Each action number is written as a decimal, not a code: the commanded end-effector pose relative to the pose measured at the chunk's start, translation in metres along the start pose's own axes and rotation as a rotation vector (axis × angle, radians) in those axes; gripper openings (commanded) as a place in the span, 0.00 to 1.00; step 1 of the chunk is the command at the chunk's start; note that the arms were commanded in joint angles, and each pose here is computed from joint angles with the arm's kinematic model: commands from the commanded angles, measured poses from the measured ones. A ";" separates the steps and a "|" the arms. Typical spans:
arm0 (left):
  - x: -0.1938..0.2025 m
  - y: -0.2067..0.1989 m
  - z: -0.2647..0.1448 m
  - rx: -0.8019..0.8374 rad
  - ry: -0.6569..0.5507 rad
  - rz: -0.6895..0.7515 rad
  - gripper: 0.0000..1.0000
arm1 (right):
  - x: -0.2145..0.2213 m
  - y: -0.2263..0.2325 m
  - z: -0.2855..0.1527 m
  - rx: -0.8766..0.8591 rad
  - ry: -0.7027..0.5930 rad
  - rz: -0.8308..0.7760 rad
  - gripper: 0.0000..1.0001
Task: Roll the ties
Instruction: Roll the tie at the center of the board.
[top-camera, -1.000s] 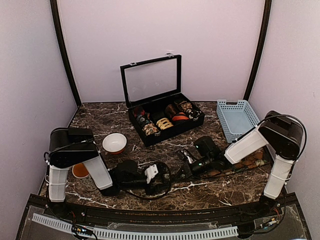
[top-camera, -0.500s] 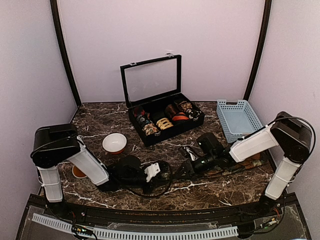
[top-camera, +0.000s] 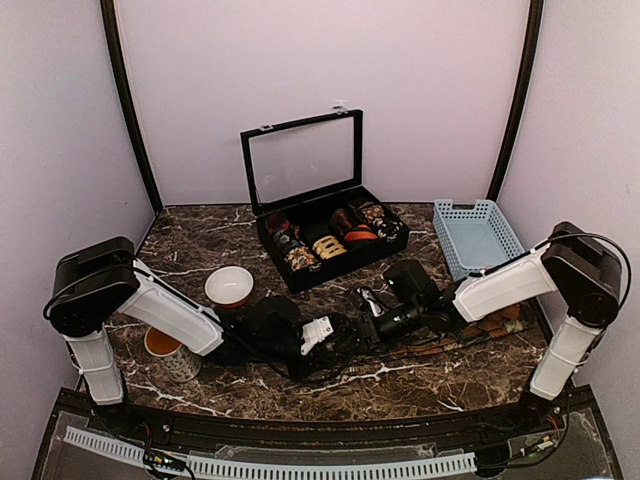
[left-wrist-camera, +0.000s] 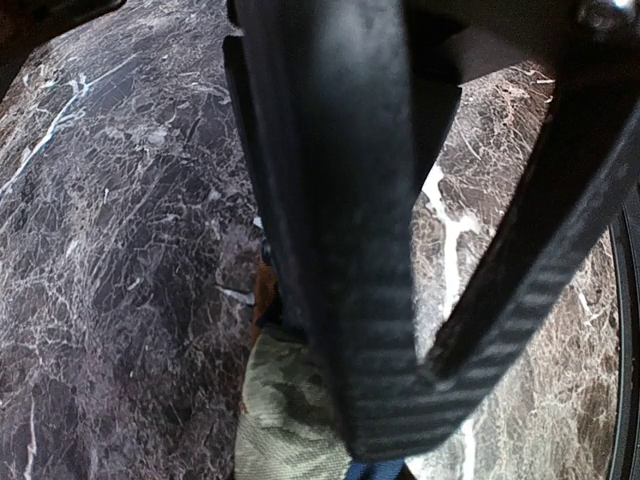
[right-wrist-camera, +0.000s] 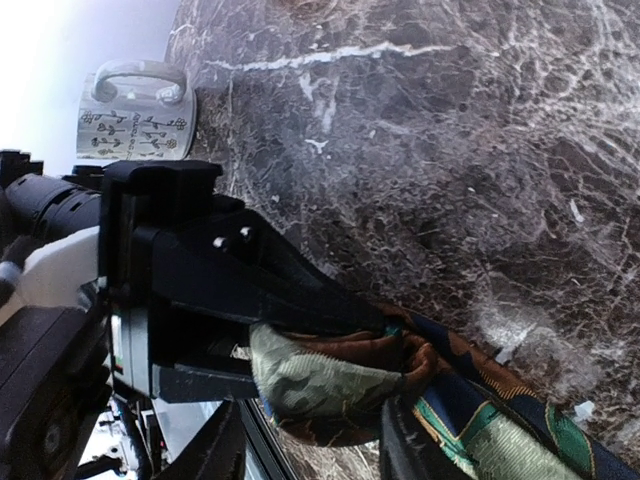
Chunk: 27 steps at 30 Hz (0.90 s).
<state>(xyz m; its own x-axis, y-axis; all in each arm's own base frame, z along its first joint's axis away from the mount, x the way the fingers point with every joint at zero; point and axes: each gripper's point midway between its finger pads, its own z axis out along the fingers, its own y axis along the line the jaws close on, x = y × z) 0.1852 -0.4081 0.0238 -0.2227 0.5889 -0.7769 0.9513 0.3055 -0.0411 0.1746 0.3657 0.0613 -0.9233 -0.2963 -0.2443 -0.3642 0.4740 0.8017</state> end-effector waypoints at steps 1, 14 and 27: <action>0.055 -0.005 0.001 0.020 0.203 -0.046 0.21 | -0.005 -0.002 0.008 0.007 0.004 -0.005 0.42; 0.051 -0.002 0.002 0.009 0.186 -0.052 0.39 | 0.017 -0.034 0.014 0.050 0.049 0.049 0.00; -0.031 0.022 -0.044 -0.187 -0.230 0.030 0.80 | 0.035 -0.069 -0.003 0.066 0.046 0.148 0.00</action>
<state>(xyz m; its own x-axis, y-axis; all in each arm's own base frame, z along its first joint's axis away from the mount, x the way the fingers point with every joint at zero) 0.1910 -0.3840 0.0242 -0.2205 0.5770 -0.7864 0.9248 0.3798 0.0193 0.1794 0.3454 0.0311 -0.9413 -0.2694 -0.2033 -0.3147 0.4833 0.8169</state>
